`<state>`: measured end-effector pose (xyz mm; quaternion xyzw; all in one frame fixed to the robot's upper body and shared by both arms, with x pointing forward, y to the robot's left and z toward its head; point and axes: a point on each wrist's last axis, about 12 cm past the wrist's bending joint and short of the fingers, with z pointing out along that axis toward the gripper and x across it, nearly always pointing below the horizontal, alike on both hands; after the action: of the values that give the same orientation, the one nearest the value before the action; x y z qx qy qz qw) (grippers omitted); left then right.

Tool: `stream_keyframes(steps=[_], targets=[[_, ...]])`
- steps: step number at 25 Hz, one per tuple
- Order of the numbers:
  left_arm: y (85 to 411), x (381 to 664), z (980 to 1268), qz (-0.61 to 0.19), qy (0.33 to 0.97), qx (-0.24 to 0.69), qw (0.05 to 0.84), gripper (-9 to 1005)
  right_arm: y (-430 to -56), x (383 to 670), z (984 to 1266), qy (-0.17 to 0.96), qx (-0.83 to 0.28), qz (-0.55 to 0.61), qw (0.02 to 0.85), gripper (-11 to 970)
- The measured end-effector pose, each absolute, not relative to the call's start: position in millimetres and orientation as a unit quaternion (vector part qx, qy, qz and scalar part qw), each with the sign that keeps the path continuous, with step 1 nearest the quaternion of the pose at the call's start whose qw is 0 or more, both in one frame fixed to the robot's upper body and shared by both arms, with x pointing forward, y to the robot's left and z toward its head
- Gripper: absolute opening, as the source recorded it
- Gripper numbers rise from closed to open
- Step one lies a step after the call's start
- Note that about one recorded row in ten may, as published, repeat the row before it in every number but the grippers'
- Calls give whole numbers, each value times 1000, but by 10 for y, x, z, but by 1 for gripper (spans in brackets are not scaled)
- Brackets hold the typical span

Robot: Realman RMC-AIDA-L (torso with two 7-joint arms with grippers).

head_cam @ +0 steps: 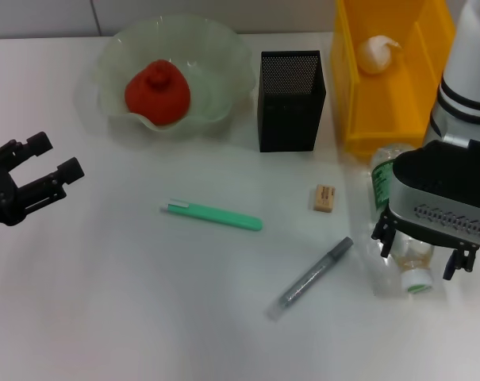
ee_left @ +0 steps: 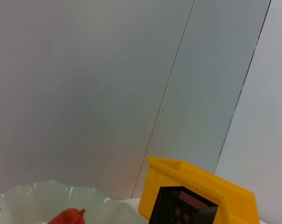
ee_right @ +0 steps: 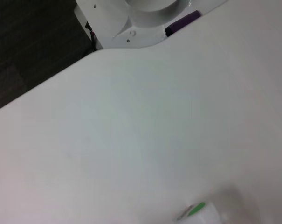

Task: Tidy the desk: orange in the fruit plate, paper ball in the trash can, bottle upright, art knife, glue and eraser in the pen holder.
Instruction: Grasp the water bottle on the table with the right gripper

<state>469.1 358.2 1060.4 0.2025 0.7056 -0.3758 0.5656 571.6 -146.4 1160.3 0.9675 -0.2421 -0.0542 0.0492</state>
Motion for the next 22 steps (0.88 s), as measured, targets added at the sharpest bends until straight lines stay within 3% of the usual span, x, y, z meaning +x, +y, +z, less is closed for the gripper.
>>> stream_keyframes(steps=[22], targets=[[3575,4697,10607,-377,704,201,567,860,-1425,5744,11540,-235,970,-53,41,744]])
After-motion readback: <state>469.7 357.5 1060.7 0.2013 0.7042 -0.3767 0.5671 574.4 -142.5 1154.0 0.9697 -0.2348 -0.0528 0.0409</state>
